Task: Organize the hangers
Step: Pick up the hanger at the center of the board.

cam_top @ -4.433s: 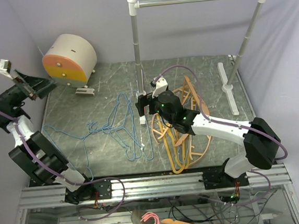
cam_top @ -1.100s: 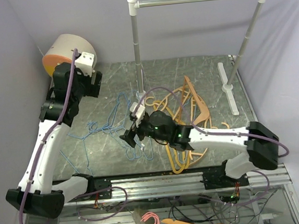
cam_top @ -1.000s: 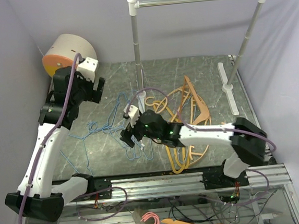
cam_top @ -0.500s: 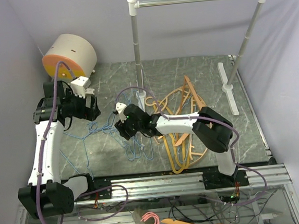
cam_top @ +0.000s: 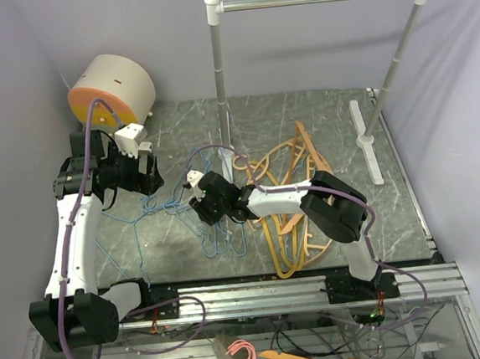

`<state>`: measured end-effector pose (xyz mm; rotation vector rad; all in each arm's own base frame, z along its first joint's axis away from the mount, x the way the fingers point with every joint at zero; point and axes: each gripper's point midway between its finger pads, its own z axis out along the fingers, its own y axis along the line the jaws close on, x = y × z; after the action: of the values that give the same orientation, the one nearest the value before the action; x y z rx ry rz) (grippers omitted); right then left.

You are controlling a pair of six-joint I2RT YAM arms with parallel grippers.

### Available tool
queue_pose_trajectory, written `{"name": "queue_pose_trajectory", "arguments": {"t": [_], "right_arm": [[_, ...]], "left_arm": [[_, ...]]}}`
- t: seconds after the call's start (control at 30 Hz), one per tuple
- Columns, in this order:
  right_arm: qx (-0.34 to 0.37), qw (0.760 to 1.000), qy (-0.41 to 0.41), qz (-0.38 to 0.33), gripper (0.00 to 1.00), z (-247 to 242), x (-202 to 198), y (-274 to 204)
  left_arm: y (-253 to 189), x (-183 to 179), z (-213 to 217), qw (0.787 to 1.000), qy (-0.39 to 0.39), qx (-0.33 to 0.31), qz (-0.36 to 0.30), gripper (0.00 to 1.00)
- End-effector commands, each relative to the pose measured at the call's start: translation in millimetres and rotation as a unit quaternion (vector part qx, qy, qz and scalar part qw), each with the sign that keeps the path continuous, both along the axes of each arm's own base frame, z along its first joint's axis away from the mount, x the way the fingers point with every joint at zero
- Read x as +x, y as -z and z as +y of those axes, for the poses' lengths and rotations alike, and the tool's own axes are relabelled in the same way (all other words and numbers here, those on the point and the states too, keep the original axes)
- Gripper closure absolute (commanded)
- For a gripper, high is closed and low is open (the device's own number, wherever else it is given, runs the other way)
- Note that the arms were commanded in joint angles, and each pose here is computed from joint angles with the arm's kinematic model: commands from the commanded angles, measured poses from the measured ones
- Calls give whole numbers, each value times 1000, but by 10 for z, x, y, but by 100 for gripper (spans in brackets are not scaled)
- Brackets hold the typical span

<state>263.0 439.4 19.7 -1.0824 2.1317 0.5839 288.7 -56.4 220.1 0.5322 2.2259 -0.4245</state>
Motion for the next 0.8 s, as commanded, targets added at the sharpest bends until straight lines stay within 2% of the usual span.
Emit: {"name": "queue_pose_trajectory", "arguments": {"t": [0.0,0.07,0.27,0.5,0.77], "right_arm": [[-21,1000,3,19,76,-116,-61,212],[-20,1000,0,23,87,-107,-81,220],[-2,1000,-7,22,100,-46,-88,-4],[35,999,11,-14,100,-59,-12,-649],[129,991,-9,17,100,-78,-320,-1390]], "left_arm": [[-84,18,6,1000,-2,-2,-17,1],[-79,16,11,1000,-3,-1,-17,1],[-268,-5,51,1000,-4,14,-26,1],[-909,-120,75,997,6,40,-69,1],[-1331,-306,111,993,-10,50,-102,1]]}}
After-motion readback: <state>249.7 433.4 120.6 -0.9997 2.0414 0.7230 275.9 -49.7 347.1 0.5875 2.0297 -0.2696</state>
